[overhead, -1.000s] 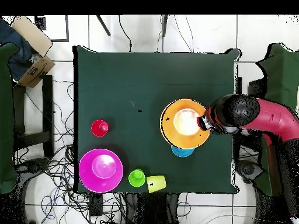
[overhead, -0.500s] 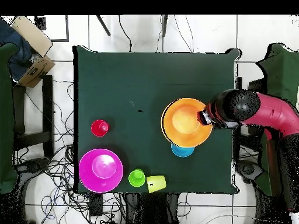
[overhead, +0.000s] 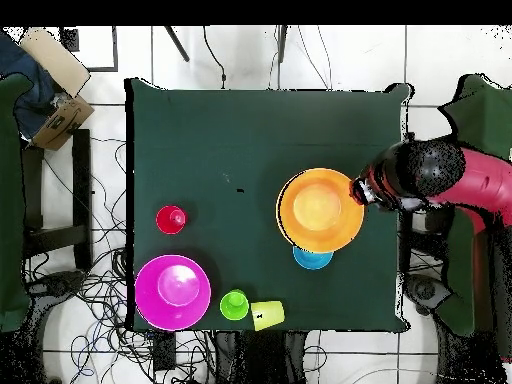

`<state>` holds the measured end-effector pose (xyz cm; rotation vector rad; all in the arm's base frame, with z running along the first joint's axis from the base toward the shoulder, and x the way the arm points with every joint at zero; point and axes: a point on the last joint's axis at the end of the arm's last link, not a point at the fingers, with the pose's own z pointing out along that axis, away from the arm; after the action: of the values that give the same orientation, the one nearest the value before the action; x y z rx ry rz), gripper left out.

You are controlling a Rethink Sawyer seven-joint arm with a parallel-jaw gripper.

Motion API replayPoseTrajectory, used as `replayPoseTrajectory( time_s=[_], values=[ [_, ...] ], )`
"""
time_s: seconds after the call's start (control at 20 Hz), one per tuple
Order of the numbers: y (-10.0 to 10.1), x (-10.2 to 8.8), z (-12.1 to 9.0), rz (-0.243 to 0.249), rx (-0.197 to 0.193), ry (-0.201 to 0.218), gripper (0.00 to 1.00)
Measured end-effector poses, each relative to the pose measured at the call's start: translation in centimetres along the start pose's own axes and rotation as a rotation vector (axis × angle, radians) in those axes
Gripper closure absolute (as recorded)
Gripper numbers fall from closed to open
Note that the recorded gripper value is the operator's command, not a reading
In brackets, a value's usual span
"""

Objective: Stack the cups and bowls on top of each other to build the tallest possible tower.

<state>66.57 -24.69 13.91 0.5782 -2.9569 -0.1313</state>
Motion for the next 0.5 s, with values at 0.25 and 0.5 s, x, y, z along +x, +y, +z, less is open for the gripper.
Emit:
replayPoseTrajectory(
  time_s=[0.25,0.5],
  values=[
    [-0.9,-0.4,-4.0,0.018,-0.012,0.063,0.00],
    [-0.3,-0.9,-9.9,0.030,-0.026,0.137,0.00]
  ],
)
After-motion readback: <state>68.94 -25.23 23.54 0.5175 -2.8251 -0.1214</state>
